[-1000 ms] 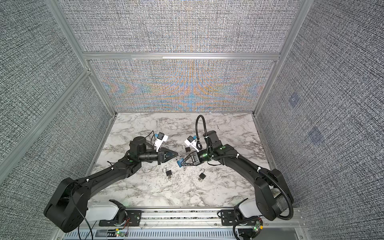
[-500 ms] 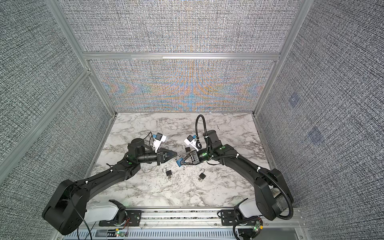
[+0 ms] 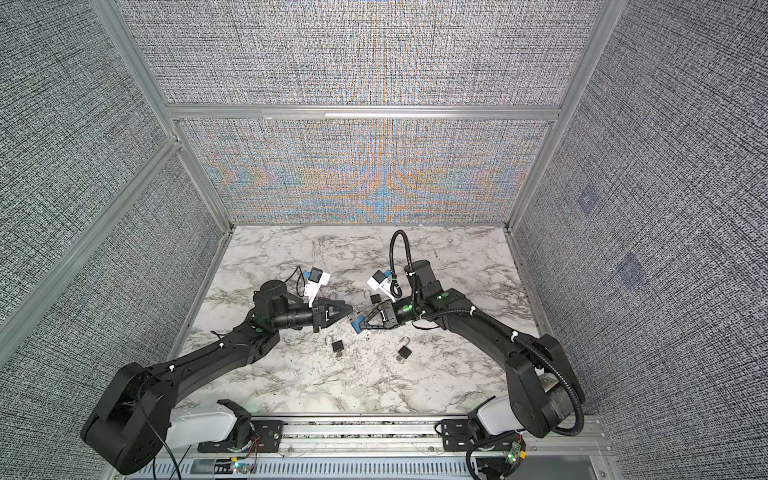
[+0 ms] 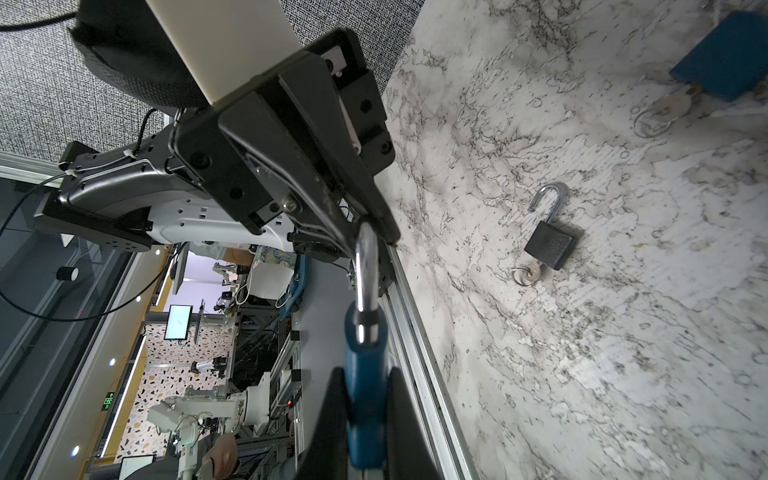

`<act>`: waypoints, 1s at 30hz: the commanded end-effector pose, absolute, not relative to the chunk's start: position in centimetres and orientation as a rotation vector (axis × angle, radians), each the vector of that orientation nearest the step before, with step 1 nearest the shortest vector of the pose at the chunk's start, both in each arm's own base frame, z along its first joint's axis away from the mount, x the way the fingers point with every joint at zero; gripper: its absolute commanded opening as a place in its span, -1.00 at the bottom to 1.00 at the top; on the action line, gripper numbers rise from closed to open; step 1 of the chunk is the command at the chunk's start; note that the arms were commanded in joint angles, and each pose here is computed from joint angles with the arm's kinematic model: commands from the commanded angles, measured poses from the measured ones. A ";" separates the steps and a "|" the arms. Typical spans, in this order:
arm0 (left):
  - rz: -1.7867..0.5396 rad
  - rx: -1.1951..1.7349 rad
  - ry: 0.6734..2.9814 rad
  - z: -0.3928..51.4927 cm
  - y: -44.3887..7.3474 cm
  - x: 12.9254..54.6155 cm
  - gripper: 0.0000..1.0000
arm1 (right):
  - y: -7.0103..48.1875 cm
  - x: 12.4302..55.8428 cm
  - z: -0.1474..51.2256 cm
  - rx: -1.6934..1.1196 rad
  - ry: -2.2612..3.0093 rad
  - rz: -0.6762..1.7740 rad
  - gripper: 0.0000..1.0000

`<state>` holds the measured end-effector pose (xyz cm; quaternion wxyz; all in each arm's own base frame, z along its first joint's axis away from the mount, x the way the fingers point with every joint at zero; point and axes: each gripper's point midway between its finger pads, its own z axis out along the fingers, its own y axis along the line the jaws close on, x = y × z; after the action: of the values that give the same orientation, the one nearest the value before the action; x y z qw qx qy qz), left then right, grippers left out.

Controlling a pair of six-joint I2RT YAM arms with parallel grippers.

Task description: Lock with the key

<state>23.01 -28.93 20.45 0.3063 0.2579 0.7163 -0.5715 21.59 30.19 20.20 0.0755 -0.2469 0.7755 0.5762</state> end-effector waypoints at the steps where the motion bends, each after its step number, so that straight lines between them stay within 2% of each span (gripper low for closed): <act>1: -1.596 0.746 1.938 19.6 -29.3 20.9 -1.00 | 31.1 23.3 22.4 -0.807 2.156 1.696 -1.00; 30: -1.628 0.747 1.956 19.0 -29.8 19.4 -1.00 | 31.5 25.3 22.2 -0.758 2.163 1.611 -1.00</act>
<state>23.03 -29.08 19.64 0.3184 0.2312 0.7281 -0.5613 22.15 30.43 19.51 0.0691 -0.2373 0.7845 0.5687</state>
